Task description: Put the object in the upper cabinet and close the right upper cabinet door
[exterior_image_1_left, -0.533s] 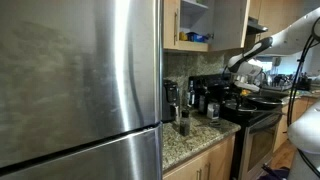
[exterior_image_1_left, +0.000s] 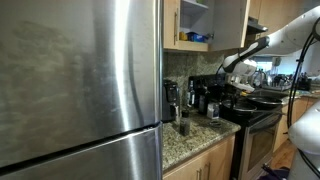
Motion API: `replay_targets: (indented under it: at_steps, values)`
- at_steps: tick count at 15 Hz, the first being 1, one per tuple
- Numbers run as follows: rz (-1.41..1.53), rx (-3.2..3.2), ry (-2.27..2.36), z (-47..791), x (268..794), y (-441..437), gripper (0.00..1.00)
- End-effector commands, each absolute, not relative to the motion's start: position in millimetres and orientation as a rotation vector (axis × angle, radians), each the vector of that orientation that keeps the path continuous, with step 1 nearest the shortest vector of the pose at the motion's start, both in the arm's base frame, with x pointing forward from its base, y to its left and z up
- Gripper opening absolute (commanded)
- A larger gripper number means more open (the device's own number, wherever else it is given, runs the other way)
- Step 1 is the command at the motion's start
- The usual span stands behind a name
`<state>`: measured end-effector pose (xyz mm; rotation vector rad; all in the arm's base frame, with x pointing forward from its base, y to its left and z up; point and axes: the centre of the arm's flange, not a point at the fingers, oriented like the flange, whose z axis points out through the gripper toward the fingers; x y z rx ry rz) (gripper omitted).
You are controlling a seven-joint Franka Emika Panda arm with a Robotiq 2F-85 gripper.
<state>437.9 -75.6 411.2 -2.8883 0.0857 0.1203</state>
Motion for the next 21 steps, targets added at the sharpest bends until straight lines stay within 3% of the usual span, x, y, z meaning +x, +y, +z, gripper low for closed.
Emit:
replay_targets:
  at_steps: [1,8,13,14,19,21]
  values:
    - [0.143,-2.843,-0.188,408.7,435.8,-69.6,1.00]
    - [0.024,-2.795,-0.144,411.5,442.2,-61.5,1.00]
    - [0.050,-2.711,-0.605,409.3,439.7,-70.3,1.00]
    - [0.018,-2.709,-0.683,431.5,467.8,2.3,1.00]
    - [0.001,-2.624,-1.093,479.9,495.7,123.1,1.00]
    - [-0.141,-2.720,-1.120,511.2,512.8,167.0,1.00]
